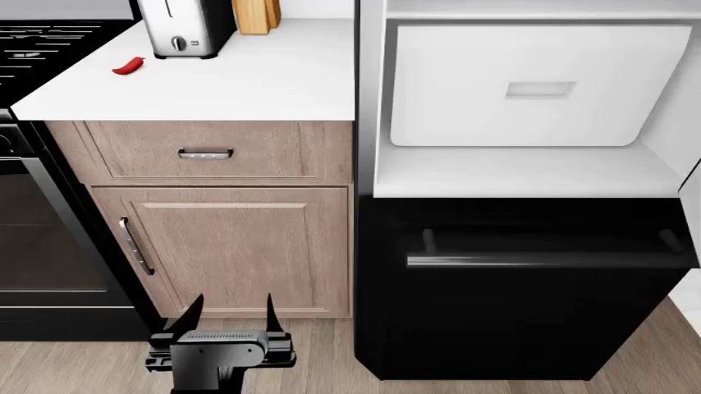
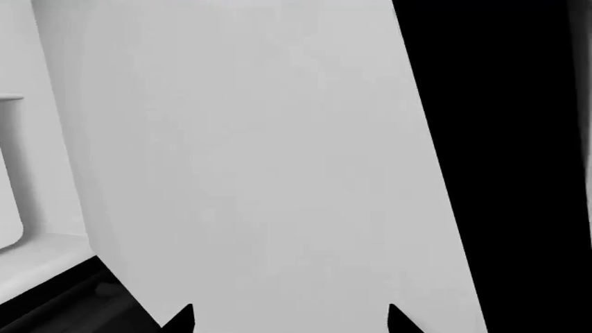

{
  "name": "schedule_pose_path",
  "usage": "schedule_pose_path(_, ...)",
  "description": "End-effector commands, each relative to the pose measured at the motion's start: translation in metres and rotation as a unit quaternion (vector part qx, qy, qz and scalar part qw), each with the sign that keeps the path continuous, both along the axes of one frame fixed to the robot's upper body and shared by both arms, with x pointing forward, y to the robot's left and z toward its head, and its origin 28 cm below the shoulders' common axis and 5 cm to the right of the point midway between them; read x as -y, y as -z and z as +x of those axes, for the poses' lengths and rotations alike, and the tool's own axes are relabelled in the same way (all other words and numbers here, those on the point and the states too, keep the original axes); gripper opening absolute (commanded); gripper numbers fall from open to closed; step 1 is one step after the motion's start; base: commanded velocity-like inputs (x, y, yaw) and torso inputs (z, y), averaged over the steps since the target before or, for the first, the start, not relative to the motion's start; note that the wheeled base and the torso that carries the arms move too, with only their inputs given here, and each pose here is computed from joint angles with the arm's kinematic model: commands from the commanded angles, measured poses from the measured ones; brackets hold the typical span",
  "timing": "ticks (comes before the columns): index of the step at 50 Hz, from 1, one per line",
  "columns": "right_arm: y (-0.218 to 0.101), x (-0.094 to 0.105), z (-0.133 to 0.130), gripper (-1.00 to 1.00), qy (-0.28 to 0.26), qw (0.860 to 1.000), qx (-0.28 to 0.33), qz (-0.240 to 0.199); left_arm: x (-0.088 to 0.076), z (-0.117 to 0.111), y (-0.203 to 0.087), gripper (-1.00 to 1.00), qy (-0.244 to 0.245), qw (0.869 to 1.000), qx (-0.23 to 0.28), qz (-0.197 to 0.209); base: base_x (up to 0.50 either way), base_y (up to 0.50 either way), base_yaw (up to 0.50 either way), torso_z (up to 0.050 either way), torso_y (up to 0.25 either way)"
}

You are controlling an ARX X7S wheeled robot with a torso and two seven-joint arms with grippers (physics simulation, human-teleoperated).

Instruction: Open the fridge door

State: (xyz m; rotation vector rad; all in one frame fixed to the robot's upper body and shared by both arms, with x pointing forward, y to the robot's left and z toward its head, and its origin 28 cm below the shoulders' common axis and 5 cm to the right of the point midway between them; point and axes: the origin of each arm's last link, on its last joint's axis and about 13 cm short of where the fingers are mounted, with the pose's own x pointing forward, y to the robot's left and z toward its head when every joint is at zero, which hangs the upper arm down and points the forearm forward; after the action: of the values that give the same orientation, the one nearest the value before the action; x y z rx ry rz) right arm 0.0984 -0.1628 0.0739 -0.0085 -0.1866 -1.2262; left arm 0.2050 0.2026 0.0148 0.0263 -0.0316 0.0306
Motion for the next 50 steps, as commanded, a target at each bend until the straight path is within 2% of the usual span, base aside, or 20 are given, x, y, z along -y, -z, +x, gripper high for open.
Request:
schedule_pose_path(1,-0.005,0.013,-0.008,1.00,0.034,0.999,0.011,0.007,0.000,0.001,-0.001,1.00,0.000,1.000,0.000,-0.001,0.00,0.00,0.00,0.000,0.000)
schedule_pose_path(6,-0.005,0.025,-0.020,1.00,0.059,0.998,0.011,0.008,0.000,0.000,0.000,1.00,0.000,1.000,0.000,-0.001,0.00,0.00,0.00,0.000,0.000)
schedule_pose_path(13,-0.006,0.044,-0.036,1.00,0.057,0.998,0.002,0.003,0.000,0.000,-0.001,1.00,0.001,1.000,0.000,-0.001,0.00,0.00,0.00,0.000,0.000)
schedule_pose_path(25,-0.007,0.055,-0.045,1.00,0.096,0.995,0.004,0.008,-0.001,0.001,0.000,1.00,0.001,1.000,0.000,-0.001,0.00,0.00,0.00,0.000,0.000)
schedule_pose_path(32,-0.012,0.062,-0.038,1.00,0.090,0.996,-0.006,0.002,-0.001,0.000,-0.001,1.00,0.001,1.000,0.000,-0.001,0.00,0.00,0.00,0.000,0.000)
schedule_pose_path(41,-0.006,0.091,-0.082,1.00,0.118,0.993,-0.009,0.002,-0.001,0.000,-0.001,1.00,0.001,1.000,0.000,-0.001,0.00,0.00,0.00,0.000,0.000)
schedule_pose_path(45,-0.011,0.090,-0.066,1.00,0.116,0.993,-0.017,0.000,-0.001,0.000,-0.001,1.00,0.001,1.000,0.000,-0.002,0.00,0.00,0.00,0.000,0.000)
schedule_pose_path(50,-0.015,0.102,-0.070,1.00,0.105,0.994,-0.029,-0.003,0.000,0.000,-0.001,1.00,0.001,1.000,0.000,-0.001,0.00,0.00,0.00,0.000,0.000)
